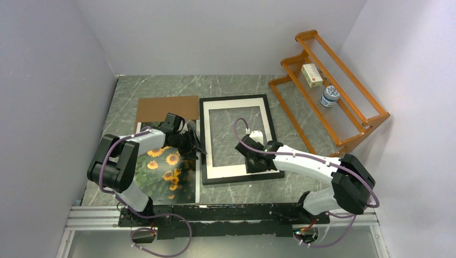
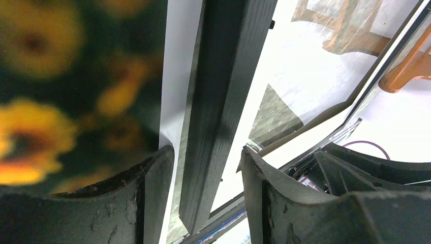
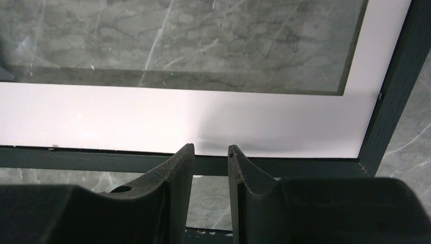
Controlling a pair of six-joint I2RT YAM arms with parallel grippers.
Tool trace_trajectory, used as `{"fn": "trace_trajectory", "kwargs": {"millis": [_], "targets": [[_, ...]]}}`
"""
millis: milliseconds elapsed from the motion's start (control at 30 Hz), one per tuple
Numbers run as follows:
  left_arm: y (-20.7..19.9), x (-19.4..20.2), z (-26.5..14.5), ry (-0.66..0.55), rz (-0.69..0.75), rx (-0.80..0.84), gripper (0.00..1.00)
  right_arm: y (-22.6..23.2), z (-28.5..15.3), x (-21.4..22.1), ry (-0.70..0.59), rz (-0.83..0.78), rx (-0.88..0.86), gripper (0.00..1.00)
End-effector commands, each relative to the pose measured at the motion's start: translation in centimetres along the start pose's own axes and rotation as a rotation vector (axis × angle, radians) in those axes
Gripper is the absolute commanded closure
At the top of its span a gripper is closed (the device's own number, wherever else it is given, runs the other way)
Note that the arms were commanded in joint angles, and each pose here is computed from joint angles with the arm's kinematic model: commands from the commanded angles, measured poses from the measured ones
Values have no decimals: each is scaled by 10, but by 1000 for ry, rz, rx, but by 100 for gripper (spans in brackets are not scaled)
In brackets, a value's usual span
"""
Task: Put the photo into the frame
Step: Adjust the photo frame item on the photo frame.
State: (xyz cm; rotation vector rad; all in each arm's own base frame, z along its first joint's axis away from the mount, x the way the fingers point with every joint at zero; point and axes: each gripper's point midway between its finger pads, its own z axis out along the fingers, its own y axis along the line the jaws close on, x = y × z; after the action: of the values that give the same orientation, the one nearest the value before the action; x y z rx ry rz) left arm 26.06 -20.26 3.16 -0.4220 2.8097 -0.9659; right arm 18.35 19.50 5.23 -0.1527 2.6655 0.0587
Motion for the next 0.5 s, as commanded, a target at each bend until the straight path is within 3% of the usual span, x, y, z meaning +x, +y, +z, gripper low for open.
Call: {"fn": "trace_trajectory", "kwargs": {"millis": [0, 467], "targets": [[4, 0, 1, -14, 24, -16, 43, 1, -2, 14, 61, 24, -10, 65], [9, 2, 3, -10, 24, -33, 43, 5, 25, 15, 58, 32, 30, 66]]}}
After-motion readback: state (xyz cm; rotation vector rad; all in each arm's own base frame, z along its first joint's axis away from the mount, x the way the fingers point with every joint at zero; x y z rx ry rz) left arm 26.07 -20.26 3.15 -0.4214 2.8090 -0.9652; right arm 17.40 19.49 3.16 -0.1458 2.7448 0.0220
